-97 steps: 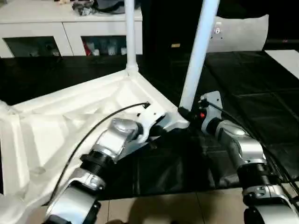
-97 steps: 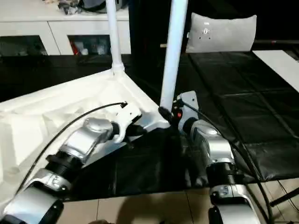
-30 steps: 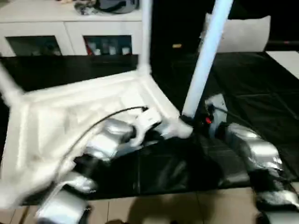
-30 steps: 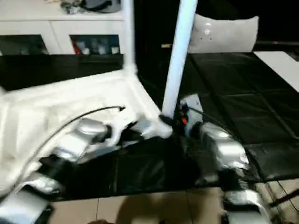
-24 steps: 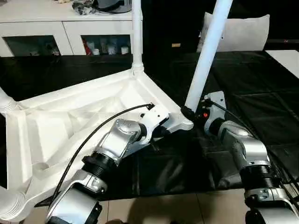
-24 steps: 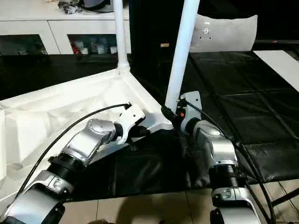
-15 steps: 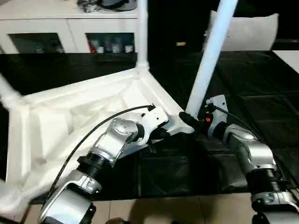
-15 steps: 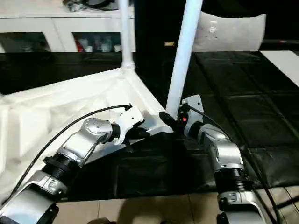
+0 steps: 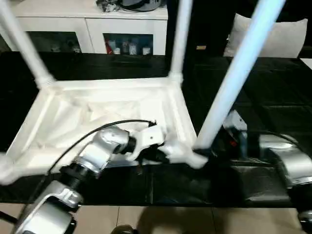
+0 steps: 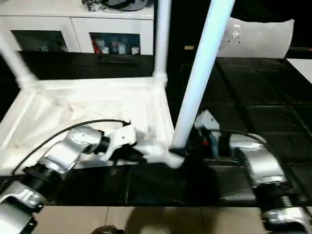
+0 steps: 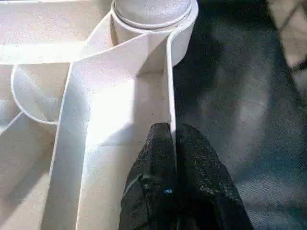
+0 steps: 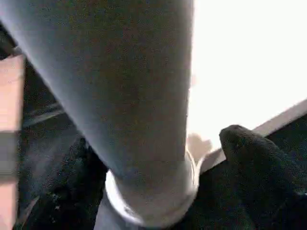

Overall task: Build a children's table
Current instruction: Rotate leg to tighten

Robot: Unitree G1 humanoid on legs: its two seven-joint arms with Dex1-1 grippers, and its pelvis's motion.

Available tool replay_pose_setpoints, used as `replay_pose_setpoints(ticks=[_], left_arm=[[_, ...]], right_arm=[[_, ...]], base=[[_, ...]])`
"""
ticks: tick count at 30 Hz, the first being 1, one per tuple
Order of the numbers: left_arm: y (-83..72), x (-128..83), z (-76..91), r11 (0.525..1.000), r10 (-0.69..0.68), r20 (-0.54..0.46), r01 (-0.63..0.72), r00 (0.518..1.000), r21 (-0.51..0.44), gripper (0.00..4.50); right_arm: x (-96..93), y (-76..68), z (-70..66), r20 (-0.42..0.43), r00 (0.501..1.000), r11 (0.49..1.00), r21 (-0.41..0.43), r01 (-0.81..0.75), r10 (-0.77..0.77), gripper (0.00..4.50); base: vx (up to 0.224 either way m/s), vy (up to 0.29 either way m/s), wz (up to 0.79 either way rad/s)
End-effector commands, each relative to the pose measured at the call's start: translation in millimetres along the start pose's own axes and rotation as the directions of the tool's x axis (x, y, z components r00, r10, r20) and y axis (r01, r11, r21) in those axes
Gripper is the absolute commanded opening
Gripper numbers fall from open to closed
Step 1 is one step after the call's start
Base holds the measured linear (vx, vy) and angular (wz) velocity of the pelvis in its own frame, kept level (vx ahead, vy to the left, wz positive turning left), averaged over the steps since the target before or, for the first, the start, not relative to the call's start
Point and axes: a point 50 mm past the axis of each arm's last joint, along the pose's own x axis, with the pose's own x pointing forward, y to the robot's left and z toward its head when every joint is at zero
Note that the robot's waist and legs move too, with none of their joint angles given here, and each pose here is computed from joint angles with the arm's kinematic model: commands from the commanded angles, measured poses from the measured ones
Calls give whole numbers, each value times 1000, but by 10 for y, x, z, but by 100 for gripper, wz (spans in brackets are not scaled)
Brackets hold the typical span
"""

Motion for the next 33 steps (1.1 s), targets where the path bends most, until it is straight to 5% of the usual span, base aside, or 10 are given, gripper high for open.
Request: replay_pose_setpoints(ticks=[1,15,23,25,26,29,33], left_arm=[[-44,4,49,994,-99,-23,100,995,54,0],[-66,-10,35,989,-128,-22,130,991,67,0],[-70,22,52,994,-103,21,102,994,36,0],[-54,43,57,997,-73,23,73,997,-3,0],[-15,87,75,999,-10,25,12,1000,-53,0],[20,134,109,994,45,42,-41,998,-98,0],[82,247,197,974,142,72,-126,987,-190,0]], right_arm=[[-32,45,57,-7,996,996,-2,-86,86,366],[25,85,52,-12,983,983,-4,-182,182,246],[75,151,54,86,975,977,46,-208,203,201],[113,159,62,115,978,981,68,-182,173,200],[211,71,59,121,992,995,92,-30,19,199],[298,-20,57,119,985,987,119,110,-124,199],[428,-178,72,129,927,922,222,318,-351,196]], base=[[0,0,0],[0,0,0],[0,0,0],[0,0,0],[0,0,0],[0,0,0],[0,0,0]])
